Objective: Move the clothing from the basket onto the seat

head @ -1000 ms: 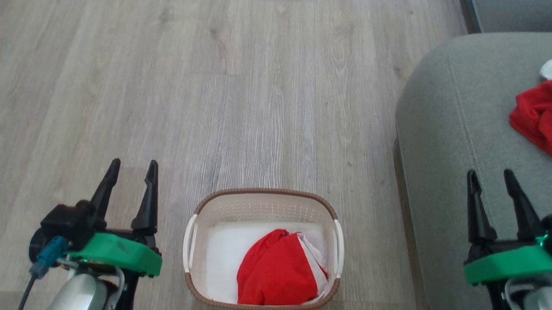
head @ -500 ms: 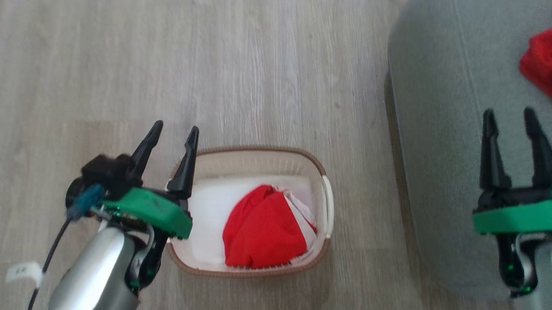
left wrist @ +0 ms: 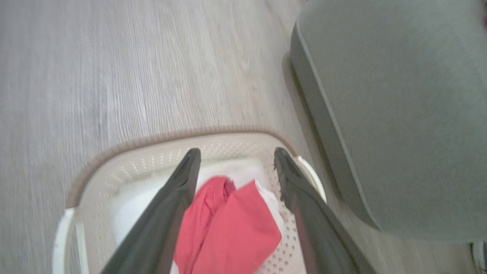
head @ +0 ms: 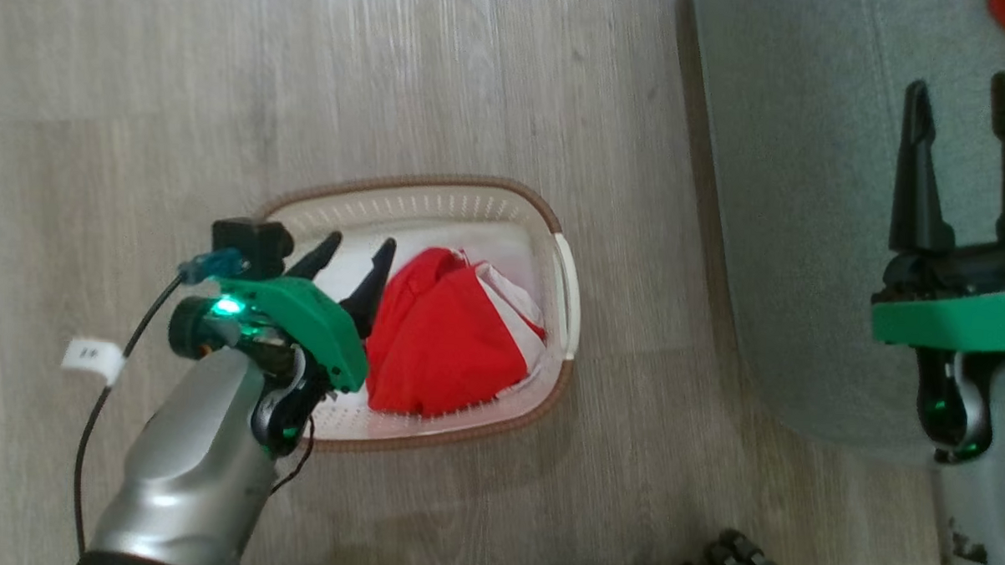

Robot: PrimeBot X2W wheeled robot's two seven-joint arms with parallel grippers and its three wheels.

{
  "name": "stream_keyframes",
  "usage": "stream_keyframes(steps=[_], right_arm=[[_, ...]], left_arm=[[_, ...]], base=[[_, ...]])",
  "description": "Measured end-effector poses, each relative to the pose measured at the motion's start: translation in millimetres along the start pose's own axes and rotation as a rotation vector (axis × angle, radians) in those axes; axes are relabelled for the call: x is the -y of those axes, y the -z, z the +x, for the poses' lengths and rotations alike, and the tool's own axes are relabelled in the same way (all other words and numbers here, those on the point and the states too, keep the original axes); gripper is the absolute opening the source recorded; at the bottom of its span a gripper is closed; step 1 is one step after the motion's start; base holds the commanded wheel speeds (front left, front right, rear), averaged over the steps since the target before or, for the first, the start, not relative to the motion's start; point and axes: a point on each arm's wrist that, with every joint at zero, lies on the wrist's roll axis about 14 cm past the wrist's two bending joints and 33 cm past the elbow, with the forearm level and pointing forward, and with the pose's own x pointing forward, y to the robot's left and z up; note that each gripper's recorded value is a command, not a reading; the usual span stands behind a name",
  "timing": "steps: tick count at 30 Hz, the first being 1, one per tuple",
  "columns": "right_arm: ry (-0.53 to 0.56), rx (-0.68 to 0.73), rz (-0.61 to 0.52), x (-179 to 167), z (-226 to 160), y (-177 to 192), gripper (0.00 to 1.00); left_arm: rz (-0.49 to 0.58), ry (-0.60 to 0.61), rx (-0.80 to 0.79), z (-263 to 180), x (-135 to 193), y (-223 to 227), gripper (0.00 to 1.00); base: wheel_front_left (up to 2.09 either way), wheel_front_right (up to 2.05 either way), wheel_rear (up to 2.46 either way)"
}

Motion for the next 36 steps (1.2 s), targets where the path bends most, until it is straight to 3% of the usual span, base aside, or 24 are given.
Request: stream_keyframes(steps=[16,29,36], right_arm=[[0.009,-0.006,-0.065,14.5,30.2,27.1,1.00],[0.021,0.047,-0.108,18.2,42.9,25.8,1.00],[0.026,0.022,-0.130,20.7,42.8,40.6,1.00]], left_arm=[[-0.082,0.061,-0.549,57.4,-4.0,130.1,1.00],[-0.087,0.127,-0.761,84.3,-2.5,191.1,1.00],[-0.027,0.151,-0.839,94.2,-7.7,215.9,1.00]], base=[[0.00,0.00,0.00],[0.00,0.00,0.00],[0.00,0.00,0.00]])
